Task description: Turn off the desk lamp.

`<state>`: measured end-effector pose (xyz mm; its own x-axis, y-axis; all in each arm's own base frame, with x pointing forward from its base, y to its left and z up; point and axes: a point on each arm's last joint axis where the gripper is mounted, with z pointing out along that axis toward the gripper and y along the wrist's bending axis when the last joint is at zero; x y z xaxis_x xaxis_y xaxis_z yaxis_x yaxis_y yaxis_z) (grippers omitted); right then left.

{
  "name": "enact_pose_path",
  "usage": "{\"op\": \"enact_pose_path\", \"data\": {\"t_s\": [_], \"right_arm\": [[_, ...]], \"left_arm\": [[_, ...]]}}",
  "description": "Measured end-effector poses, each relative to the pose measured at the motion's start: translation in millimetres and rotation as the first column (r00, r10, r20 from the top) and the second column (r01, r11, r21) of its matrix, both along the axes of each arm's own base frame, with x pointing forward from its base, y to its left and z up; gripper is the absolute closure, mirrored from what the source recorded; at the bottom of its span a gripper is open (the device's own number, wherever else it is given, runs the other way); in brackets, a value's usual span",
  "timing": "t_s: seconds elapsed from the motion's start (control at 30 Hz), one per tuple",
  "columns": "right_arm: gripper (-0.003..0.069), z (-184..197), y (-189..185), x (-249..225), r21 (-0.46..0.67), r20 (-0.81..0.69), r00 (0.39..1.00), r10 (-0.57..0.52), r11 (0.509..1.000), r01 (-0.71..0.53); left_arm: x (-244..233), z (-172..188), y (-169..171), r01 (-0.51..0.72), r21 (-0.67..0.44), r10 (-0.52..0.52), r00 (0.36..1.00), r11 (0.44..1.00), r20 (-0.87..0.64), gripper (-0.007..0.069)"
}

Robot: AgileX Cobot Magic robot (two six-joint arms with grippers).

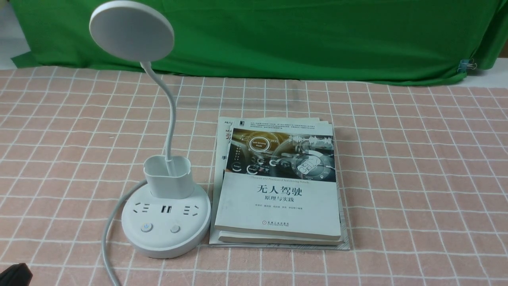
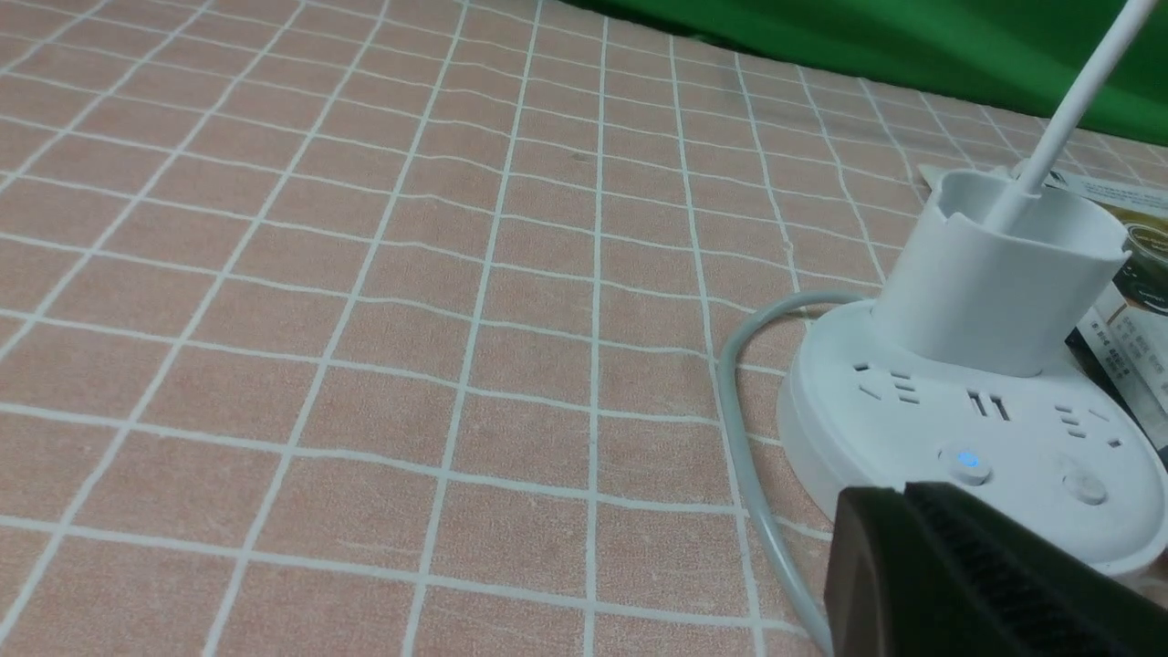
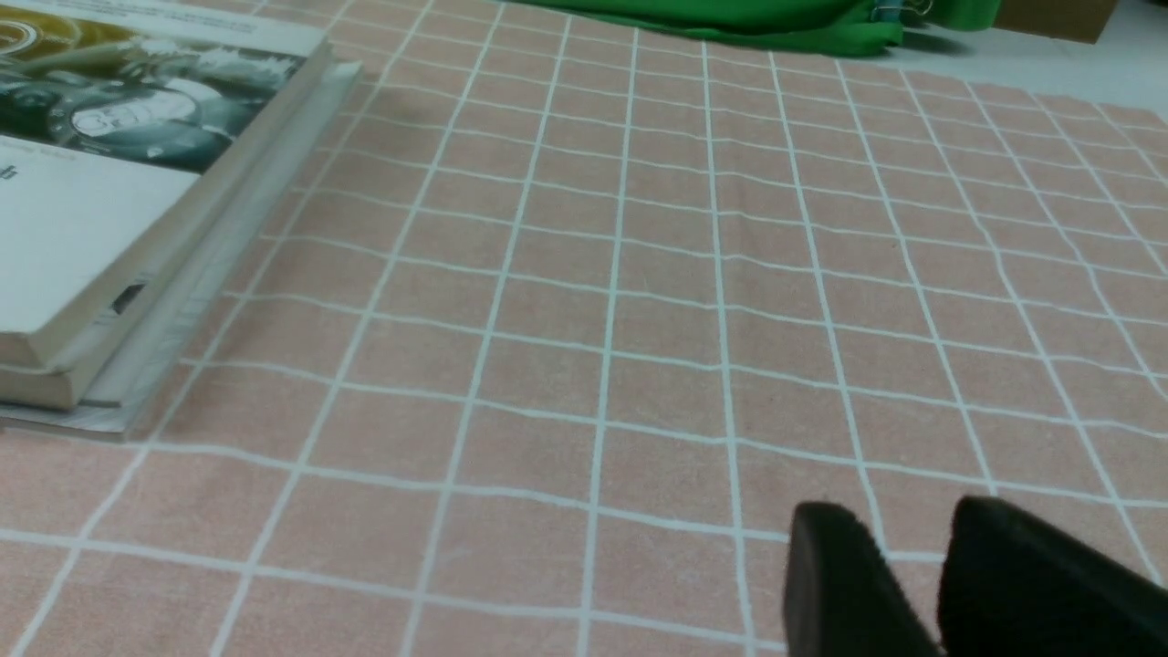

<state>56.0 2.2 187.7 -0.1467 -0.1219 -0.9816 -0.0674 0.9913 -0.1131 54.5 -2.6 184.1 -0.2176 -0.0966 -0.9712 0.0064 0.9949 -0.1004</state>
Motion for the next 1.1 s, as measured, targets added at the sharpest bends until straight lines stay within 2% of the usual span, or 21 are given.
{"op": "enact_pose_path", "data": {"t_s": [1.1], "right_arm": [[0.0419,0.0,0.0,0.0,0.0,0.0,1.0,0.0,1.0,0.0]], "left_arm": [[0.0,0.0,-0.1,0.01,0.036,-0.01,1.0,0.999,0.0,0.062]]}}
